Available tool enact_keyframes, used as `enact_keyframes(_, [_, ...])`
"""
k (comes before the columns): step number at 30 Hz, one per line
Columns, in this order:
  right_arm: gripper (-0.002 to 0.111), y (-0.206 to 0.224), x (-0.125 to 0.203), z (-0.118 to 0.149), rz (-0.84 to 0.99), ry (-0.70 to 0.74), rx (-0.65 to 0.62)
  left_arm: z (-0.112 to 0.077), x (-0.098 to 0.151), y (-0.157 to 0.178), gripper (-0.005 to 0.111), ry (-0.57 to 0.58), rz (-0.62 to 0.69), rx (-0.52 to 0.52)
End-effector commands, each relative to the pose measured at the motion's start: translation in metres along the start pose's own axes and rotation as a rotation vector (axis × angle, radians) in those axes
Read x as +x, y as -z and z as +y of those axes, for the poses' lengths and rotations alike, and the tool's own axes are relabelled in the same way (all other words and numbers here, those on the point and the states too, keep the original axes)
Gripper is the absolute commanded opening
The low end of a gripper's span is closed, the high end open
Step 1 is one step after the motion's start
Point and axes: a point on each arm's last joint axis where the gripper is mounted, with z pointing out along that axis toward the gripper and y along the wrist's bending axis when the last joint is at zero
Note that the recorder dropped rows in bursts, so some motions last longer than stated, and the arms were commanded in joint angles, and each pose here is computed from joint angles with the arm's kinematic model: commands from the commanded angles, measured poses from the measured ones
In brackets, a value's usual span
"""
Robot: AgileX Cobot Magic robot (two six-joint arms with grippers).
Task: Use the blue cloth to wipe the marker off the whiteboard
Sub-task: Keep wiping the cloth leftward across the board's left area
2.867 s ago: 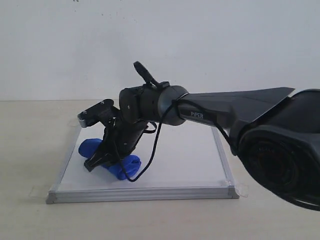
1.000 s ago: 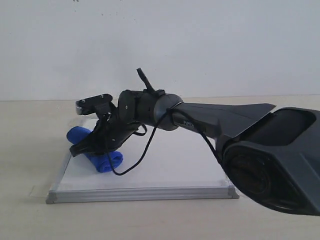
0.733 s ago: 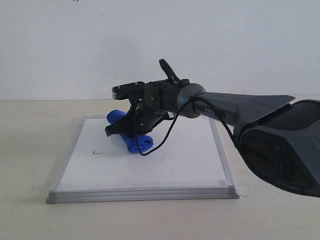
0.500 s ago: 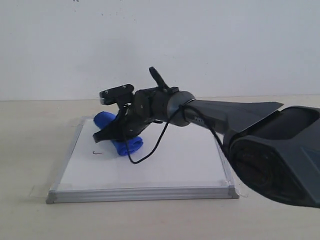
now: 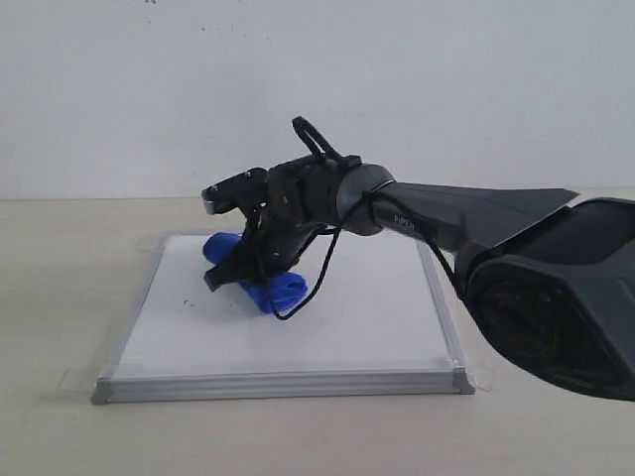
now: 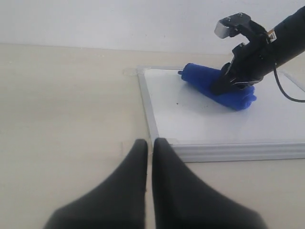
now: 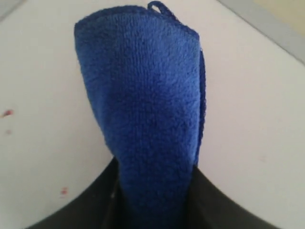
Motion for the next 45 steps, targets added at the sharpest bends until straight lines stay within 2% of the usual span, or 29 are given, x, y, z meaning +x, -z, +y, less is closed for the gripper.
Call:
enact_keyframes(1, [0.0, -0.005, 0.012, -0.003, 0.097, 0.019, 0.11, 0.0, 0.001, 0.0, 0.004, -0.006, -0.001, 0.005])
enact_keyframes(3, [0.0, -0.006, 0.01, 0.025, 0.08, 0.103, 0.017, 0.0, 0.001, 0.0, 0.004, -0.006, -0.001, 0.005])
enact_keyframes(5, [0.0, -0.004, 0.006, 0.058, 0.031, 0.169, -0.145, 0.0, 0.001, 0.0, 0.004, -0.006, -0.001, 0.005])
enact_keyframes(6, [0.0, -0.003, 0.004, 0.072, -0.004, 0.201, -0.187, 0.0, 0.001, 0.0, 0.004, -0.006, -0.001, 0.005])
enact_keyframes(8, [0.0, -0.003, 0.001, 0.079, -0.038, 0.262, -0.169, 0.0, 0.001, 0.0, 0.004, -0.006, -0.001, 0.005])
enact_keyframes(11, [0.0, -0.004, -0.003, 0.07, -0.074, 0.279, -0.092, 0.0, 0.001, 0.0, 0.004, -0.006, -0.001, 0.005])
enact_keyframes(15, [0.0, -0.006, -0.009, 0.048, -0.138, 0.167, 0.006, 0.0, 0.001, 0.0, 0.004, -0.006, -0.001, 0.005])
enact_keyframes(18, [0.0, -0.007, -0.013, 0.037, -0.187, 0.066, 0.02, 0.0, 0.001, 0.0, 0.004, -0.006, -0.001, 0.005])
enact_keyframes(21, [0.0, -0.007, -0.015, 0.041, -0.208, 0.019, -0.008, 0.0, 0.001, 0.0, 0.004, -0.006, -0.001, 0.005])
enact_keyframes(24, [0.0, -0.007, -0.012, 0.06, -0.187, 0.115, -0.061, 0.0, 0.001, 0.0, 0.004, -0.006, -0.001, 0.005])
enact_keyframes(27, [0.0, -0.006, -0.006, 0.08, -0.139, 0.311, -0.092, 0.0, 0.001, 0.0, 0.004, -0.006, -0.001, 0.005])
enact_keyframes(30, [0.0, -0.006, -0.002, 0.081, -0.096, 0.395, -0.072, 0.0, 0.001, 0.0, 0.004, -0.006, -0.001, 0.005])
enact_keyframes(34, [0.0, -0.009, -0.005, 0.053, -0.108, 0.257, 0.02, 0.0, 0.001, 0.0, 0.004, -0.006, -0.001, 0.005])
enact_keyframes(38, [0.0, -0.012, -0.005, 0.028, -0.112, 0.105, 0.056, 0.0, 0.001, 0.0, 0.004, -0.006, -0.001, 0.005])
enact_keyframes(41, [0.0, -0.012, -0.006, 0.029, -0.135, 0.042, 0.043, 0.0, 0.001, 0.0, 0.004, -0.006, -0.001, 0.005])
enact_keyframes(45, [0.0, -0.011, -0.008, 0.058, -0.167, 0.103, -0.058, 0.0, 0.001, 0.0, 0.004, -0.006, -0.001, 0.005])
